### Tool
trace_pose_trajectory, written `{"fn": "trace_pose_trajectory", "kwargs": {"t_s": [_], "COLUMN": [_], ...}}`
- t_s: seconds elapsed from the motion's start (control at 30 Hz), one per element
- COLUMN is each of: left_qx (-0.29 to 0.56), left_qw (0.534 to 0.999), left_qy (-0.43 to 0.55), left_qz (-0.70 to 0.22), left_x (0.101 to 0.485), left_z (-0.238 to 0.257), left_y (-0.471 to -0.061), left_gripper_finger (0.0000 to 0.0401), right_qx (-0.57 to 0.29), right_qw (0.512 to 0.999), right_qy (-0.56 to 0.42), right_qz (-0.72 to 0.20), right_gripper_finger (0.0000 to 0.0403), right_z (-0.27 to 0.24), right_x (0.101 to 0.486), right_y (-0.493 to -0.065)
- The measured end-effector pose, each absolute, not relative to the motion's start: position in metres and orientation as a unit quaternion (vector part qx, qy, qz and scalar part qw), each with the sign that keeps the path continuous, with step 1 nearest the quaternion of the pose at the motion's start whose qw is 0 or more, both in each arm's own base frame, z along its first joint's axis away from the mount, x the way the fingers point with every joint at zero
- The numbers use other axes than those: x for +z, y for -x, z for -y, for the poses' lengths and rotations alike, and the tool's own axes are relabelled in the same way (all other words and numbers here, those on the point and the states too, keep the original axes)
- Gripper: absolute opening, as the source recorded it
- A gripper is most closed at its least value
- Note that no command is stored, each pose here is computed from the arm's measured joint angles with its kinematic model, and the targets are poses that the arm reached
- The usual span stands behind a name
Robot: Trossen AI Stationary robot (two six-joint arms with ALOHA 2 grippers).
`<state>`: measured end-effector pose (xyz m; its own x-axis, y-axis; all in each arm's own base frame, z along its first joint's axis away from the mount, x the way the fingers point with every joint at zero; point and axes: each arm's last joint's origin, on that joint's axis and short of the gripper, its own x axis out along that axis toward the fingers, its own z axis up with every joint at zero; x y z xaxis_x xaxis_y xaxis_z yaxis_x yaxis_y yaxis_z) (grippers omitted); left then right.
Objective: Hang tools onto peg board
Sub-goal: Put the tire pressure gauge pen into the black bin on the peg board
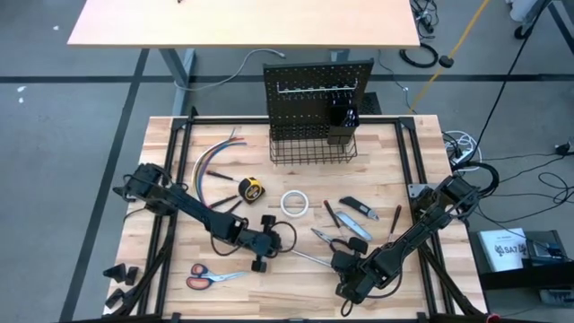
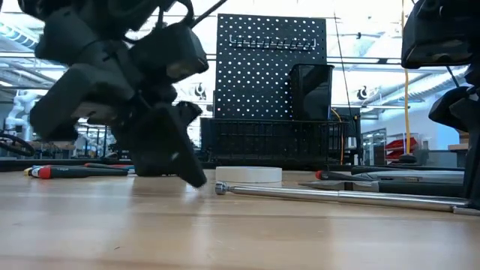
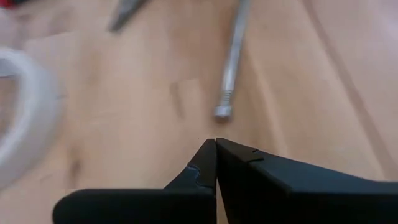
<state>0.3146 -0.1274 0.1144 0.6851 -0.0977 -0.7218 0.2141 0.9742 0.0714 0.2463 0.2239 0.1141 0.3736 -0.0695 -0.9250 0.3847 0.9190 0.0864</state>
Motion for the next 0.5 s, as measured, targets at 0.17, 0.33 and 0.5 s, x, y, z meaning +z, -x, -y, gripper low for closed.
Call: {"fn": "trace_pose_trajectory", "kwargs": {"t_s": [0.17,0.33,0.5], "left_qx": [-0.1,-0.098,-0.098], "left_qw": [0.915,0.914,0.913], "left_qy": [-0.088,-0.086,-0.086], "left_qz": [-0.381,-0.384,-0.387], "left_x": [0.101,0.099,0.098], "left_z": [0.13,0.127,0.127], "left_y": [-0.32,-0.321,-0.321], "left_gripper_finger": [0.0002,0.0002,0.0001], "right_qx": [-0.139,-0.135,-0.131], "right_qw": [0.817,0.818,0.819], "right_qy": [-0.147,-0.149,-0.148], "right_qz": [-0.541,-0.539,-0.539], "right_gripper_finger": [0.0007,0.0008,0.0008], "right_z": [-0.224,-0.225,-0.225], "right_x": [0.114,0.114,0.114], "right_y": [-0.246,-0.247,-0.247]}}
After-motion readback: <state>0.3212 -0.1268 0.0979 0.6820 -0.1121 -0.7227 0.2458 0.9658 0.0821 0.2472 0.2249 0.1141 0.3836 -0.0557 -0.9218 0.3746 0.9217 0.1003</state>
